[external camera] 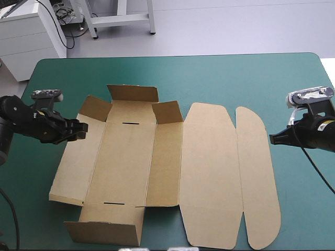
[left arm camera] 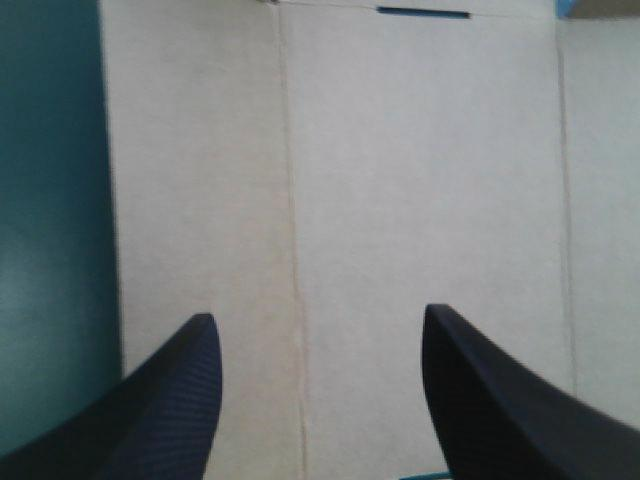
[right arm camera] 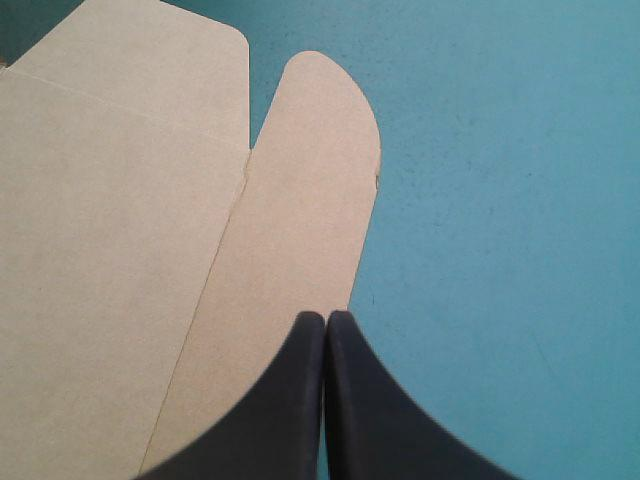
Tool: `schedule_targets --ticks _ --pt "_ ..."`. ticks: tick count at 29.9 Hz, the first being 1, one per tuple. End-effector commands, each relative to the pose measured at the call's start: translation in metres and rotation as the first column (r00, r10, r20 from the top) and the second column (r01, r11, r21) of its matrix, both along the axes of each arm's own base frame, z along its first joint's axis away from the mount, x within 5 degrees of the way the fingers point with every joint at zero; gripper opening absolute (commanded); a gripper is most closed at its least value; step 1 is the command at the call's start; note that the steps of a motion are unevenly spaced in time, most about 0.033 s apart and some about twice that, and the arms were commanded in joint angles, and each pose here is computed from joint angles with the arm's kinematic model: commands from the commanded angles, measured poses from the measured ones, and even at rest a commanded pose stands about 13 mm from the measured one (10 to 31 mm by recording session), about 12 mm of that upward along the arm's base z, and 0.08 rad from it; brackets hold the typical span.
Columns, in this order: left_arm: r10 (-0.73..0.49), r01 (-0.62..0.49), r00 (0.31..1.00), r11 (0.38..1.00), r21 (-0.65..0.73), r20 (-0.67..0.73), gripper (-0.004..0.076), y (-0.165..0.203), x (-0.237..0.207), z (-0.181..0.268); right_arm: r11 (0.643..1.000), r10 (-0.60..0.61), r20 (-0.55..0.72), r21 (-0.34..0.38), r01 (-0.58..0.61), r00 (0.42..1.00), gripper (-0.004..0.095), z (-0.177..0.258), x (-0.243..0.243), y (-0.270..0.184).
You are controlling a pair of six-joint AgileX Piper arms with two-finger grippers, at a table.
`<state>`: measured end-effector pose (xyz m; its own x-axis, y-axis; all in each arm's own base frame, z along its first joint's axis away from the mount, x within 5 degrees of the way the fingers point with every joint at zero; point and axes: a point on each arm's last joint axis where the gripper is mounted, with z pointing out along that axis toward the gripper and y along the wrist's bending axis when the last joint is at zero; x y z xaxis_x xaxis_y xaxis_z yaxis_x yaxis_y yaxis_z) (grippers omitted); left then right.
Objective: Fold the box
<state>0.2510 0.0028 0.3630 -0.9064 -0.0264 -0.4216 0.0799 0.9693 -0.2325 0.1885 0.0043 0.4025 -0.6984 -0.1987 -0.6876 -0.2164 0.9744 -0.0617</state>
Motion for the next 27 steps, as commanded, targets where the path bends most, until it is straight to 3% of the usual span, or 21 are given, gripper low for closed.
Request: schedule_targets --ticks 1,5,12,19,27 --pt "0.043 -0.044 0.999 0.999 0.007 0.020 0.0421 0.023 0.003 0.008 1.000 -0.003 0.079 0.004 0.003 0.997 -0.0020 0.012 -0.001 0.000" --pt "0.092 -0.092 0.996 0.996 0.024 -0.021 0.0421 0.054 0.007 -0.004 1.000 -0.004 0.081 0.004 0.003 0.997 -0.0020 0.013 -0.001 0.000" --pt "0.069 -0.068 0.989 0.998 0.014 -0.130 0.0421 0.085 0.009 -0.039 1.000 0.000 0.092 -0.001 0.000 0.996 -0.0020 0.013 -0.001 -0.001" --pt "-0.027 0.016 0.970 0.999 -0.047 -0.243 0.0421 0.081 0.002 -0.081 1.000 0.002 0.093 -0.003 -0.001 0.996 -0.0020 0.013 -0.001 -0.001" --pt "-0.098 0.076 0.976 0.990 -0.116 -0.196 0.0421 0.073 0.003 -0.084 1.000 0.005 0.093 -0.006 -0.004 0.996 -0.0020 0.013 -0.001 -0.001"
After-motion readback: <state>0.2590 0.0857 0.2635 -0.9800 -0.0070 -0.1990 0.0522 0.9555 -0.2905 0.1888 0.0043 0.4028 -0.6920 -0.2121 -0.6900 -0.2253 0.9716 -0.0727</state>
